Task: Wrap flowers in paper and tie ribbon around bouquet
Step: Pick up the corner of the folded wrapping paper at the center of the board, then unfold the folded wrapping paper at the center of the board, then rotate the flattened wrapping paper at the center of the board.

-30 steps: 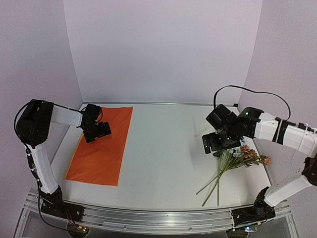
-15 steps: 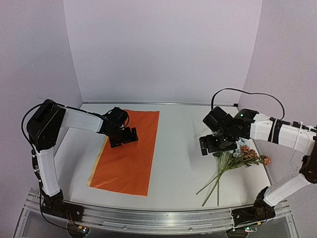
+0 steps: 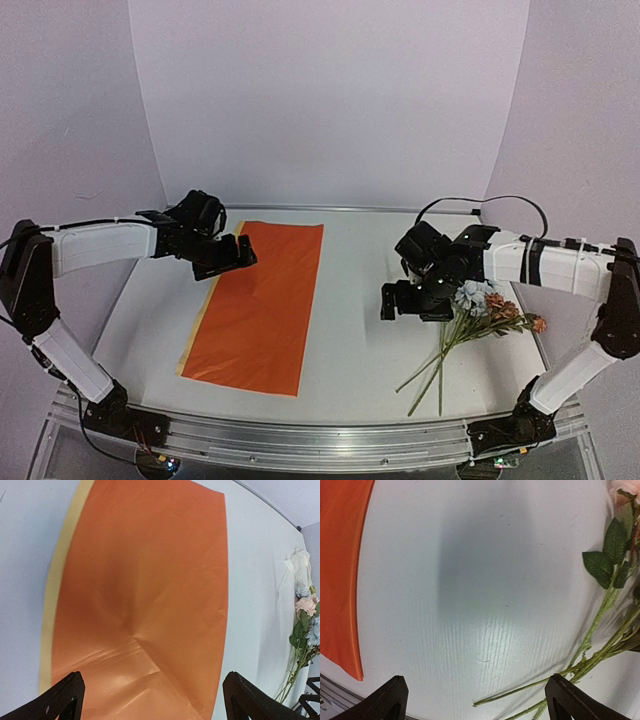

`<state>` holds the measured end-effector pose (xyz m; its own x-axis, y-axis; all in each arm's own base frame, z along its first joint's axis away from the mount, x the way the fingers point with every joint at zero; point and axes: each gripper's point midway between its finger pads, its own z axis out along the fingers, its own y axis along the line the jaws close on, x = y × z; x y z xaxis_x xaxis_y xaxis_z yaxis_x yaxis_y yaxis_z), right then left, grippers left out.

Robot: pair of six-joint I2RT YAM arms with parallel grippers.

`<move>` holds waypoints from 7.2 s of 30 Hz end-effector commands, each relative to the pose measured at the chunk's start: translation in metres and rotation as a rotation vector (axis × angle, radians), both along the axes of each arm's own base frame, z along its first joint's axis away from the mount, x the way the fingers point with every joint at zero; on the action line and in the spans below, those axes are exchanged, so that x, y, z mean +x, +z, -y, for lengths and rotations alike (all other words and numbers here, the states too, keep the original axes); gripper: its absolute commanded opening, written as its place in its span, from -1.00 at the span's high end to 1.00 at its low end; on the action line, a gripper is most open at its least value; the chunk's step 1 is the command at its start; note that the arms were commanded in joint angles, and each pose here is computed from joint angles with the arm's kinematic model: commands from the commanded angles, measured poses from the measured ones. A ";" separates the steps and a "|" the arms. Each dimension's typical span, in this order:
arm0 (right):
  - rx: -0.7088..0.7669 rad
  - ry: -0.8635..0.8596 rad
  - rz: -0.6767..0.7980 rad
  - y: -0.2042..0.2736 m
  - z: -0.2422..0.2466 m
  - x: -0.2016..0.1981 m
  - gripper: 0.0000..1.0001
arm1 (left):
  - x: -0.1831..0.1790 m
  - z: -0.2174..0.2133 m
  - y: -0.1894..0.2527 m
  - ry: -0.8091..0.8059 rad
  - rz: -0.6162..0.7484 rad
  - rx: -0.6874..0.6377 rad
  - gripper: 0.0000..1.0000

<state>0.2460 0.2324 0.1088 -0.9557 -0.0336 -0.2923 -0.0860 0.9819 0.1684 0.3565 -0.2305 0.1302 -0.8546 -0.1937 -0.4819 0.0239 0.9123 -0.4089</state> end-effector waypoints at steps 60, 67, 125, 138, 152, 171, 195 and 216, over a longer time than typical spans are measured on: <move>0.324 -0.128 -0.265 -0.088 -0.147 0.045 -0.21 | 0.006 -0.010 -0.082 -0.192 -0.249 -0.286 0.47; 0.327 -0.135 -0.282 -0.095 -0.152 0.048 0.07 | 0.007 0.002 -0.069 -0.209 -0.239 -0.379 0.51; 0.477 0.067 0.140 0.100 -0.075 0.031 -0.97 | 0.061 0.193 0.070 -0.280 -0.335 -0.651 1.00; 0.278 0.079 0.155 0.080 -0.016 0.020 -0.97 | 0.026 0.253 0.050 -0.444 -0.359 -0.617 0.93; 0.190 -0.029 0.120 0.048 0.032 0.009 -0.97 | -0.008 0.285 0.028 -0.565 -0.343 -0.542 -0.01; 0.313 -0.018 -0.126 -0.002 -0.022 0.013 -0.97 | 0.013 0.110 0.033 -0.213 -0.172 -0.406 -0.82; 0.231 0.122 -0.051 -0.058 -0.127 0.088 -0.14 | -0.019 -0.068 -0.080 0.211 -0.339 -0.298 -0.74; -0.035 0.072 0.056 -0.096 -0.106 0.056 -0.11 | 0.008 -0.102 -0.107 0.270 -0.372 -0.262 -0.74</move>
<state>0.3080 0.3501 0.0123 -0.9427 -0.1099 -0.3149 -0.1807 0.9619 0.2051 0.3548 -0.1407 0.0339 -0.8634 -0.5033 -0.0351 -0.3846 0.7016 -0.5999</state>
